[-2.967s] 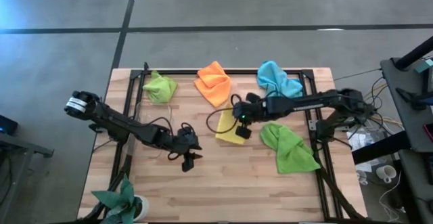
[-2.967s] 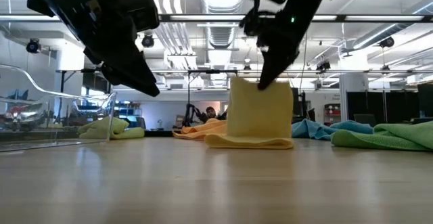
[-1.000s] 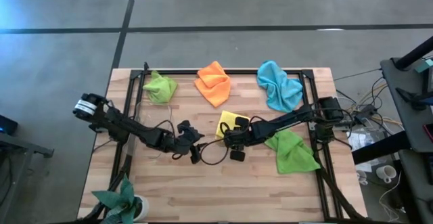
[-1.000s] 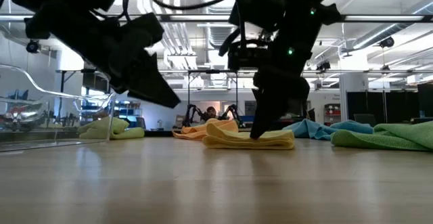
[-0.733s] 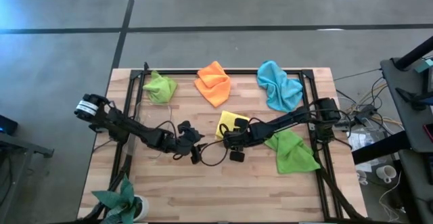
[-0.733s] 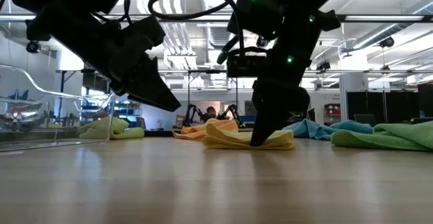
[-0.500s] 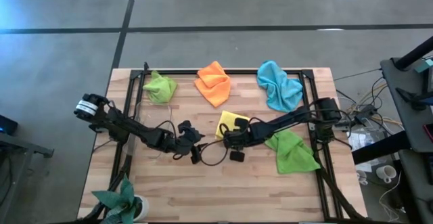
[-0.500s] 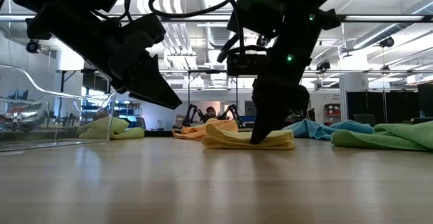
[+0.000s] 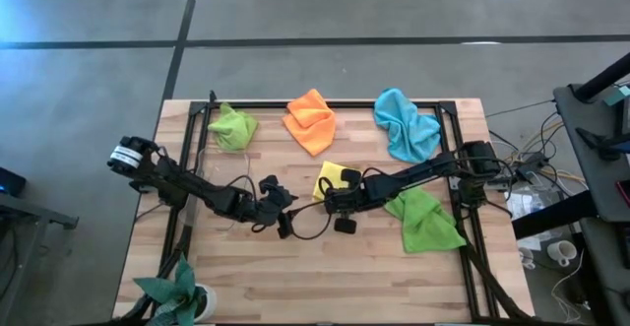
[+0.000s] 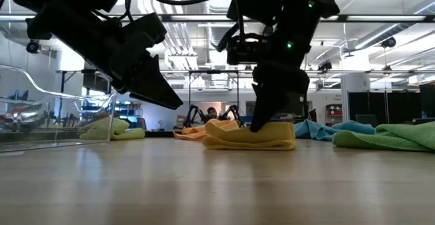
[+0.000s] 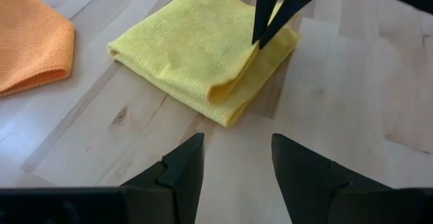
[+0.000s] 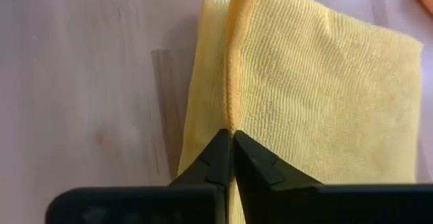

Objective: Fold microfiber towels
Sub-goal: Fold the yellow microfiber towel on the table

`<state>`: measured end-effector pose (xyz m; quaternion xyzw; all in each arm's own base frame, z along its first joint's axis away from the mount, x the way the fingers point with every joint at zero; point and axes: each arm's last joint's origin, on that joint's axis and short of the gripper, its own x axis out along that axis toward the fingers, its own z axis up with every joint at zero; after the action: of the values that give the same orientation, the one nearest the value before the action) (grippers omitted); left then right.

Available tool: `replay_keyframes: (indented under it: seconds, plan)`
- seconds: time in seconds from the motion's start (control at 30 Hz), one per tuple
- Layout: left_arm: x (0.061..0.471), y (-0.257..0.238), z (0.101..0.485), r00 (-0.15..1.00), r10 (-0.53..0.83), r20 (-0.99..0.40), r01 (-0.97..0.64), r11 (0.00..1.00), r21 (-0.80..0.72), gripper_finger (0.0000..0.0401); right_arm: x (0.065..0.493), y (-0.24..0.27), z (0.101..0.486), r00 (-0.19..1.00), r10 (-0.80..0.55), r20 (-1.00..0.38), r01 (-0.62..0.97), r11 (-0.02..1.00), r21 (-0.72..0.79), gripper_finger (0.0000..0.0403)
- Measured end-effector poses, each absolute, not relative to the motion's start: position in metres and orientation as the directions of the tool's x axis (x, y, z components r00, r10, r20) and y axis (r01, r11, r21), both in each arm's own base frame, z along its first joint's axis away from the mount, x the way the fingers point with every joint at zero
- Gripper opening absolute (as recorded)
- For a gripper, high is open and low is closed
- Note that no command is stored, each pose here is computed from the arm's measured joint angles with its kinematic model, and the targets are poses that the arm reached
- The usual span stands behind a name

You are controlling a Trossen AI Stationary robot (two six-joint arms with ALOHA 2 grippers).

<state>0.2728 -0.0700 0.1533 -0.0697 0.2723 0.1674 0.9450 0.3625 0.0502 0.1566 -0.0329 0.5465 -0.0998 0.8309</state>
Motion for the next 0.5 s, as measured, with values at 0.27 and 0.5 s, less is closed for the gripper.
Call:
replay_keyframes:
  seconds: [0.27,0.5]
  plan:
    - [0.273,-0.07,0.153,0.796,0.278,-0.538,-0.354,0.934,-0.041,0.0157,0.365,0.06,0.161,0.394,-0.125,-0.91,0.068,0.992,-0.107,0.0009]
    - [0.274,-0.071,0.154,0.805,0.239,-0.543,-0.315,0.948,-0.049,0.0157,0.363,0.064,0.155,0.371,0.018,-0.928,-0.01,1.0,0.015,0.0026]
